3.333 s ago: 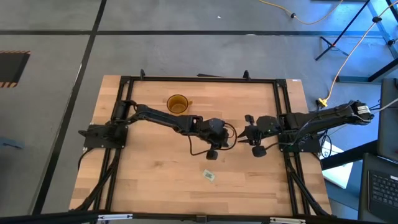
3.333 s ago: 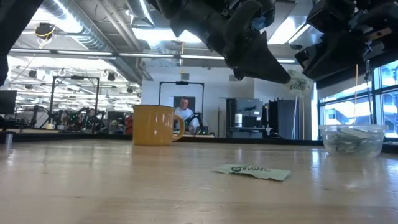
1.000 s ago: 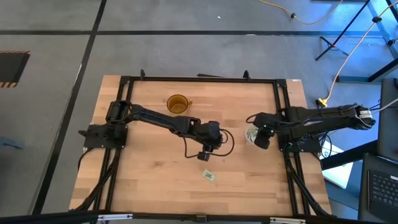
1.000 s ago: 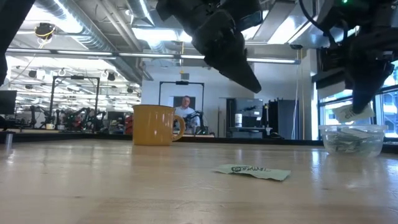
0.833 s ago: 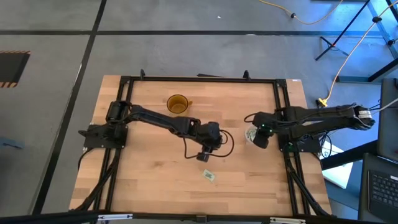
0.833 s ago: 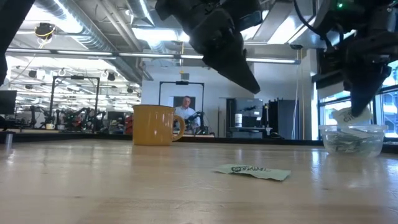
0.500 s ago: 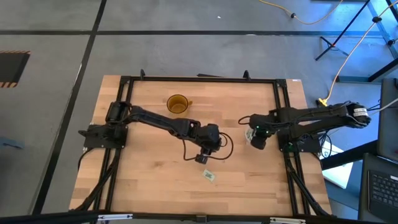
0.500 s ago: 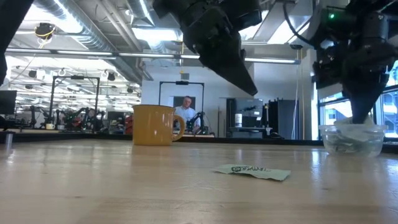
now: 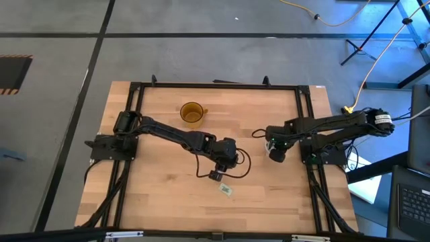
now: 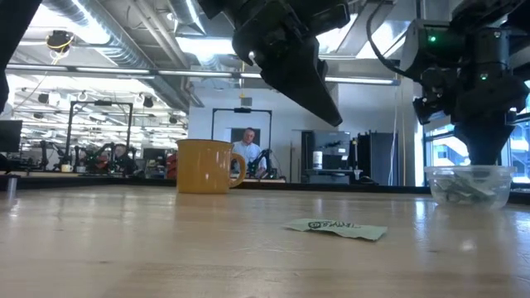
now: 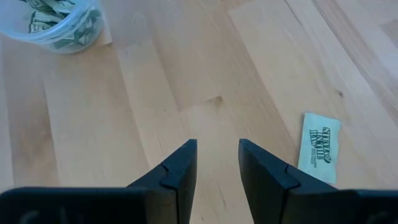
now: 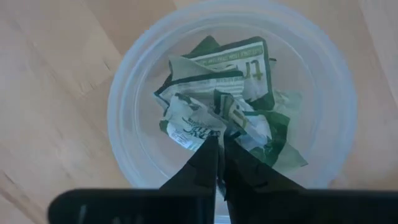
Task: Pick and place items into bin
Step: Put the stevia packet into the transparent bin
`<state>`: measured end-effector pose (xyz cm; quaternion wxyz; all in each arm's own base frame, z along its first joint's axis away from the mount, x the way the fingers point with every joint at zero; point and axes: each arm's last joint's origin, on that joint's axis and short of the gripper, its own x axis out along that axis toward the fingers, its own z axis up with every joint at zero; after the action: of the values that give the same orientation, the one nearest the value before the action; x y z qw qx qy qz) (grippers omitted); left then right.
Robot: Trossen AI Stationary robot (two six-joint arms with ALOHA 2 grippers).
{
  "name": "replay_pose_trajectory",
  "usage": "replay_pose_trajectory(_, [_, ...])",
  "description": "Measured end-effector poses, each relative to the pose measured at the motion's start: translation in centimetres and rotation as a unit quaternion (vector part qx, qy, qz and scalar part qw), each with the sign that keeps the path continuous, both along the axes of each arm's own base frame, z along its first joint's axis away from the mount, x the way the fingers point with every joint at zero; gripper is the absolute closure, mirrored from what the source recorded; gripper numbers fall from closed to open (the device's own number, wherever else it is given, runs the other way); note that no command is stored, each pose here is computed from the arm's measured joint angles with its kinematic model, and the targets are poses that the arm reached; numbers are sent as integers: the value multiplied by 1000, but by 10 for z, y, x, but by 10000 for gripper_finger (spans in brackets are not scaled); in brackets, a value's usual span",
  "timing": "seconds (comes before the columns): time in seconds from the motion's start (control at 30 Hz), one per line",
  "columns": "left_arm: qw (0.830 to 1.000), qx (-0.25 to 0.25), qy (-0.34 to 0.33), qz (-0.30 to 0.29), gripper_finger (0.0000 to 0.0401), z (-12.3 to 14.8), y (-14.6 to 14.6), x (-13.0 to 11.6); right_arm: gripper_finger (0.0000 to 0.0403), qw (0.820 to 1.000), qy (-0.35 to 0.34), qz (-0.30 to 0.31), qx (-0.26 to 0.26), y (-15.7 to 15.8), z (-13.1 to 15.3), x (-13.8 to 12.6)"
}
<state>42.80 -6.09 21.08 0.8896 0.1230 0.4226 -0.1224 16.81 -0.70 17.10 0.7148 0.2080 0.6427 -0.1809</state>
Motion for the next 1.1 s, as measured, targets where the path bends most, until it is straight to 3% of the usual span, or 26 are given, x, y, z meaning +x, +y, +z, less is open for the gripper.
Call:
replay_pose_trajectory(0.43, [999, 21, -4, -32, 287, 0, -5, -1, 273, 998, -49, -6, -36, -2, 22, -4])
replay_pose_trajectory(0.57, [999, 17, -3, -49, 287, 0, -14, -2, 268, 994, -81, -13, -73, -4, 35, -3])
replay_pose_trajectory(0.7, [995, -33, 4, -90, 288, 0, -29, -5, 268, 990, -115, -4, -85, -4, 44, -4])
replay_pose_trajectory(1.1, [998, -12, 46, -46, 288, -35, -70, -8, 267, 983, -156, 17, -93, -4, 51, -4])
